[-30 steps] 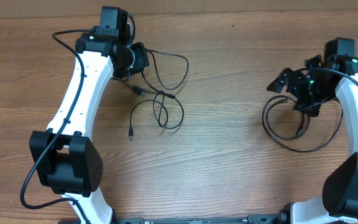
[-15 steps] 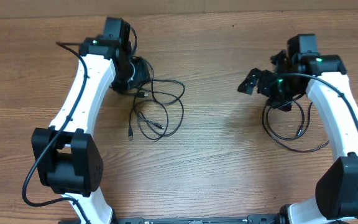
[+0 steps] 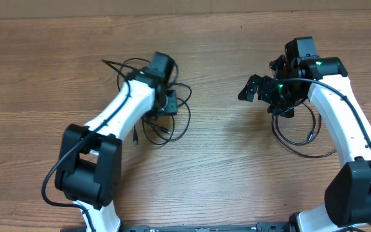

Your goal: Untangle cables

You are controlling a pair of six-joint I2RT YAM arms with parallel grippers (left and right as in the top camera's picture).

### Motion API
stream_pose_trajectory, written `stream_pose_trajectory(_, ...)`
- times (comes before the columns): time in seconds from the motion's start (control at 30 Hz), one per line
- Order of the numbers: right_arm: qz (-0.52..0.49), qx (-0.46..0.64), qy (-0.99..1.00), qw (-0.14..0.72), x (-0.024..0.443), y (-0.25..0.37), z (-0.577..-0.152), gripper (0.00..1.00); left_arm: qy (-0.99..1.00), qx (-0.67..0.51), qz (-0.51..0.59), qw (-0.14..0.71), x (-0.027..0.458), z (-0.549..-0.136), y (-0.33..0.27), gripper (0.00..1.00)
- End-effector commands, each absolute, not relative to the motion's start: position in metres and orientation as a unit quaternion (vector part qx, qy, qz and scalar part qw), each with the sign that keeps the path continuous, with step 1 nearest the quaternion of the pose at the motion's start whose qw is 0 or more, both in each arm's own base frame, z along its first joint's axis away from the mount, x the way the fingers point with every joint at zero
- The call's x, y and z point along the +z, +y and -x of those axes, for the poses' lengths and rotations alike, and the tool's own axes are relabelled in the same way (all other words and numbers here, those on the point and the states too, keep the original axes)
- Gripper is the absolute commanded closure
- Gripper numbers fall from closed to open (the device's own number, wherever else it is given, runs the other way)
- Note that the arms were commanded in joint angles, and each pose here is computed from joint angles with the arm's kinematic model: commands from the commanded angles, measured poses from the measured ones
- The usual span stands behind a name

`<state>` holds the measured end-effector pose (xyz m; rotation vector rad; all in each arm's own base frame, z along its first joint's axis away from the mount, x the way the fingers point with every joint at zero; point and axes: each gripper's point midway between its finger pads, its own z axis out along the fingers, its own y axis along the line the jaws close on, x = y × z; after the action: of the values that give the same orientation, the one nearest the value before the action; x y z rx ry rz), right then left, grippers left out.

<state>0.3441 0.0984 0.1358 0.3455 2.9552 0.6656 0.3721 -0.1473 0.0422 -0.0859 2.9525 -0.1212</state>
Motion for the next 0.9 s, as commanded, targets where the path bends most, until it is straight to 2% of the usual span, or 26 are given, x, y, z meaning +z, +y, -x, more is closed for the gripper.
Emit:
stream_pose_trajectory(0.0, -0.115, 0.219, 0.968, 0.037, 0.132, 0.101, -0.341, 0.00, 0.994, -0.020, 0.003, 0.109, 0.042, -0.369, -0.154, 0.59)
stream_pose_trajectory(0.07, -0.115, 0.219, 0.968, 0.036, 0.132, 0.101, -0.341, 0.00, 0.993, -0.024, -0.009, 0.113, 0.042, -0.367, -0.164, 0.73)
stream_pose_trajectory(0.1, -0.115, 0.219, 0.968, 0.036, 0.132, 0.101, -0.341, 0.00, 0.993, -0.027, -0.014, 0.116, 0.043, -0.366, -0.169, 0.91)
stream_pose_trajectory(0.13, -0.115, 0.219, 0.968, 0.037, 0.132, 0.101, -0.341, 0.00, 0.992, -0.034, -0.020, 0.117, 0.043, -0.366, -0.175, 0.96)
stream_pose_trajectory(0.33, -0.111, 0.193, 0.974, 0.048, 0.129, 0.091, -0.344, 0.00, 0.987, -0.087, -0.063, 0.121, 0.056, -0.369, -0.202, 0.96)
stream_pose_trajectory(0.63, -0.113, 0.183, 0.975, 0.058, 0.128, 0.088, -0.348, 0.00, 0.982, -0.088, -0.050, 0.157, 0.121, -0.395, -0.208, 0.96)
stream_pose_trajectory(0.87, -0.114, 0.184, 0.975, 0.059, 0.129, 0.088, -0.349, 0.00, 0.991, -0.018, -0.010, 0.129, 0.109, -0.381, -0.178, 0.96)
